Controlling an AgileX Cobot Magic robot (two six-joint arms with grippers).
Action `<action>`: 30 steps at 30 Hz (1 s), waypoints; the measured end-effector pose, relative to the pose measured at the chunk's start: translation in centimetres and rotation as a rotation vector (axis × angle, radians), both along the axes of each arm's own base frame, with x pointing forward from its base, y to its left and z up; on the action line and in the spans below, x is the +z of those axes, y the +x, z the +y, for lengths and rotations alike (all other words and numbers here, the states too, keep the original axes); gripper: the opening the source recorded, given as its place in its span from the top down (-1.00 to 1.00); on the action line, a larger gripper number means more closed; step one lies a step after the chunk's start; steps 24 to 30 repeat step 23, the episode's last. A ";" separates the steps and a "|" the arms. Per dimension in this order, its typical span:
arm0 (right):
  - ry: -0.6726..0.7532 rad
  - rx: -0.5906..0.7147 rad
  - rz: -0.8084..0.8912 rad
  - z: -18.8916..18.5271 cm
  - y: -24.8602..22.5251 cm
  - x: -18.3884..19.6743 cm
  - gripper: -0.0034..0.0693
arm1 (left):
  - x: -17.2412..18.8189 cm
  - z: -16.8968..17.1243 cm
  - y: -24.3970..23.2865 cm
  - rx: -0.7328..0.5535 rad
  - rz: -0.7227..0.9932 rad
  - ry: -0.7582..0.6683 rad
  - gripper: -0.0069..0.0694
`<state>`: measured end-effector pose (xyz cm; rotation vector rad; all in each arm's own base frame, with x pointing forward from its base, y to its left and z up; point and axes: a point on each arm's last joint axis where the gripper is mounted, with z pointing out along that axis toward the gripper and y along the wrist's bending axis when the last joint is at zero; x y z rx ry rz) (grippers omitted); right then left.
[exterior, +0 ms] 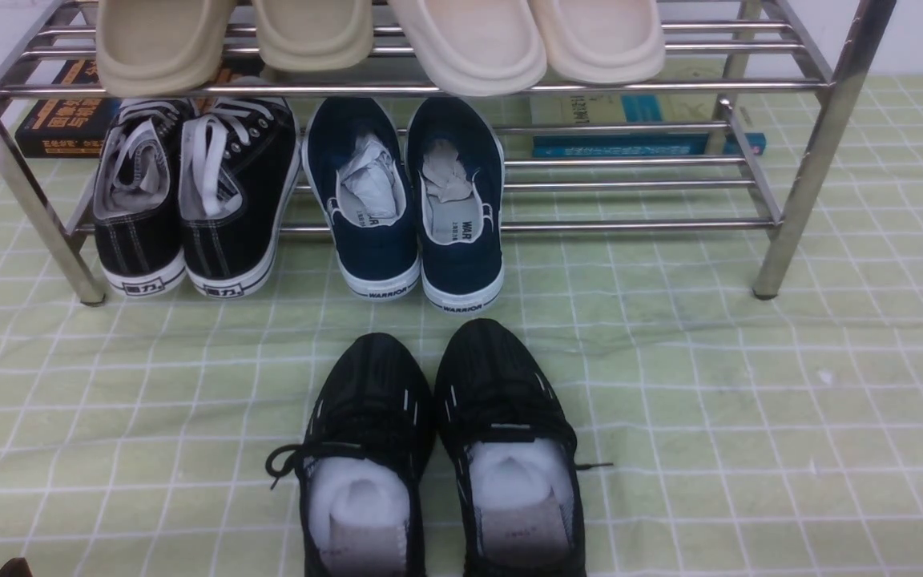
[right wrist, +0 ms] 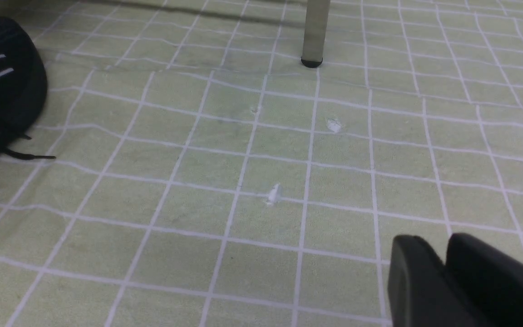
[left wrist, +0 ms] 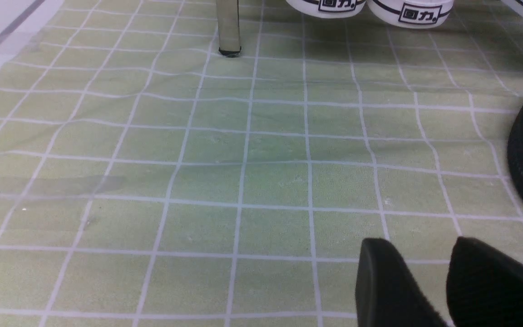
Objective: Take the shoes off the shelf with your hand from the green coffee tablecloth.
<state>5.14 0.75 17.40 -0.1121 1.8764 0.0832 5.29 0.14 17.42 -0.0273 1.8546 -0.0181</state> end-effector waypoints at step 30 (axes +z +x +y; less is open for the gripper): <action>0.001 0.000 0.000 0.0 0.0 0.0 0.50 | 0.0 0.0 0.0 0.000 0.000 0.000 0.19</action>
